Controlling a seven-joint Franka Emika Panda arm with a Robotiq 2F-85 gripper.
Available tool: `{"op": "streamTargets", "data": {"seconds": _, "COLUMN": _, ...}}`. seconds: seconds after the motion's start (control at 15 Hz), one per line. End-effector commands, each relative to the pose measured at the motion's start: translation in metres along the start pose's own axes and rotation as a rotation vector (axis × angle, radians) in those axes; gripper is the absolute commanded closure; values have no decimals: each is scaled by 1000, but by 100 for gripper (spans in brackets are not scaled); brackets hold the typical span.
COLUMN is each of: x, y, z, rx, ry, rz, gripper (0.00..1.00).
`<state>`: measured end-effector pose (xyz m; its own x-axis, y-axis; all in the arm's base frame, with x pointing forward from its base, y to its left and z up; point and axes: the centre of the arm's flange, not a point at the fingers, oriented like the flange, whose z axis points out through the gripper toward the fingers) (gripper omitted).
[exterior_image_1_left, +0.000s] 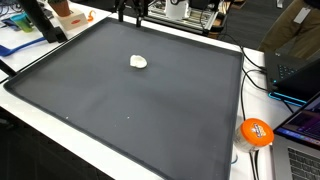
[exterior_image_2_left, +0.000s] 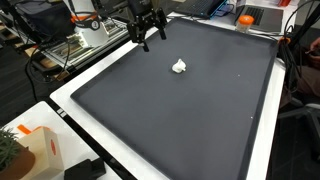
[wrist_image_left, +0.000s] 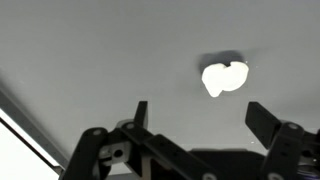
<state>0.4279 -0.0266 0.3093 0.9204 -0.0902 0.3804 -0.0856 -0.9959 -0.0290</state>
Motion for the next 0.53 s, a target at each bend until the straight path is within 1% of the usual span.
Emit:
{"op": "streamTargets", "data": {"seconds": 0.0, "x": 18, "y": -33, "z": -75, "rx": -50, "ry": -76, "rz": -30, "gripper": 0}}
{"op": "streamTargets", "data": {"seconds": 0.13, "x": 23, "y": -54, "z": -103, "rx": -14, "ry": -84, "rz": -52, "gripper": 0}}
{"op": "streamTargets", "data": {"seconds": 0.27, "x": 29, "y": -87, "z": -144, "rx": 17, "ry": -68, "rz": -68, "gripper": 0}}
{"op": "streamTargets", "data": {"seconds": 0.4, "x": 31, "y": -106, "z": -173, "rx": 60, "ry": -30, "rz": -54, "gripper": 0}}
{"op": "streamTargets", "data": {"seconds": 0.47, "x": 31, "y": -111, "z": -179, "rx": 83, "ry": 2, "rz": -60, "gripper": 0}}
